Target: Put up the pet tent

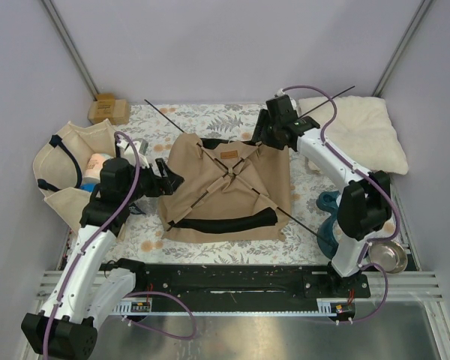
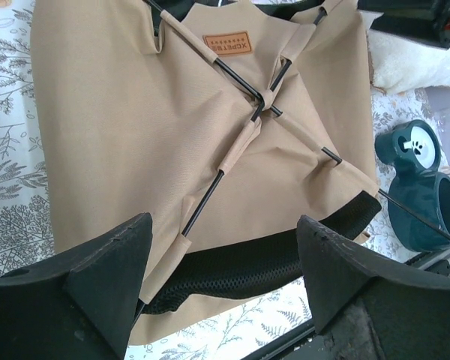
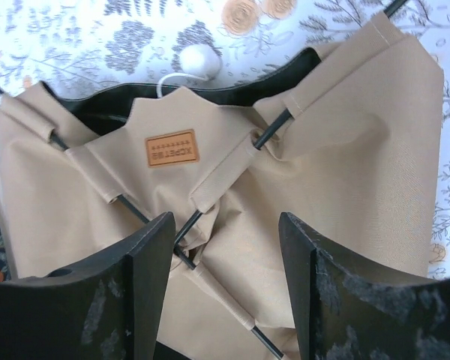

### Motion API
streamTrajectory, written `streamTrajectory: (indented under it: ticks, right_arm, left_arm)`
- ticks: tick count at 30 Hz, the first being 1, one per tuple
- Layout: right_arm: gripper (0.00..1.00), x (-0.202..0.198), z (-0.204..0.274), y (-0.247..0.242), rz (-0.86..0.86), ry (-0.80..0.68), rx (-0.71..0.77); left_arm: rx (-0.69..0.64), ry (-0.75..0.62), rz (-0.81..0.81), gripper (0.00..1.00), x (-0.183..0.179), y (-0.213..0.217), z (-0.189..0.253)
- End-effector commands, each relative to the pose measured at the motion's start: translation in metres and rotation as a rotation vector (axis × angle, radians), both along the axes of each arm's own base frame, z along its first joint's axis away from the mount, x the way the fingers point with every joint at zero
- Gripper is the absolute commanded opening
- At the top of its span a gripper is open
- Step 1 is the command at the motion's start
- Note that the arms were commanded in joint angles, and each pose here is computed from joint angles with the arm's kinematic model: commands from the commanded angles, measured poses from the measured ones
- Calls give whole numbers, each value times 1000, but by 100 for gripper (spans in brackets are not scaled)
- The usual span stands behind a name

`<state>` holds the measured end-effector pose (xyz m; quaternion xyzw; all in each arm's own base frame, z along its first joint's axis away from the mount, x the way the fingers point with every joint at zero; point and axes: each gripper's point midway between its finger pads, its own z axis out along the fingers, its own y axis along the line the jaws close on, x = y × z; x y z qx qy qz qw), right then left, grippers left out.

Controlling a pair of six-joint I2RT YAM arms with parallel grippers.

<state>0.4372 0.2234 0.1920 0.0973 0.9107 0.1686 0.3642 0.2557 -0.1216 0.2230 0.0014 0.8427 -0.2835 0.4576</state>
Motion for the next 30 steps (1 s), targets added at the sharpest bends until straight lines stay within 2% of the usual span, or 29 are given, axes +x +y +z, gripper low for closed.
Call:
streamTrajectory:
  ticks: [1, 4, 11, 15, 21, 25, 28, 30]
  right_arm:
    - [65, 2, -26, -3, -151, 81, 25]
    - [63, 5, -42, 1, -219, 110, 90]
    - [57, 25, -65, 28, -209, 136, 192]
    - [49, 30, -76, 35, -221, 163, 209]
    - [27, 30, -90, 40, -237, 208, 236]
    - [17, 30, -86, 46, -237, 210, 273]
    - [1, 30, -81, 48, -239, 212, 308]
    - [0, 29, -78, 49, -250, 209, 327]
  left_arm:
    - [-19, -91, 45, 80, 10, 3, 20]
    - [-20, -102, 78, 80, 12, 8, 21]
    - [-21, -110, 104, 80, 14, 11, 22]
    - [-14, -115, 117, 81, 17, 13, 24]
    - [0, -123, 136, 81, 20, 17, 28]
    - [1, -128, 142, 81, 20, 18, 29]
    - [1, -130, 143, 81, 21, 18, 30]
    - [2, -134, 141, 81, 20, 18, 31]
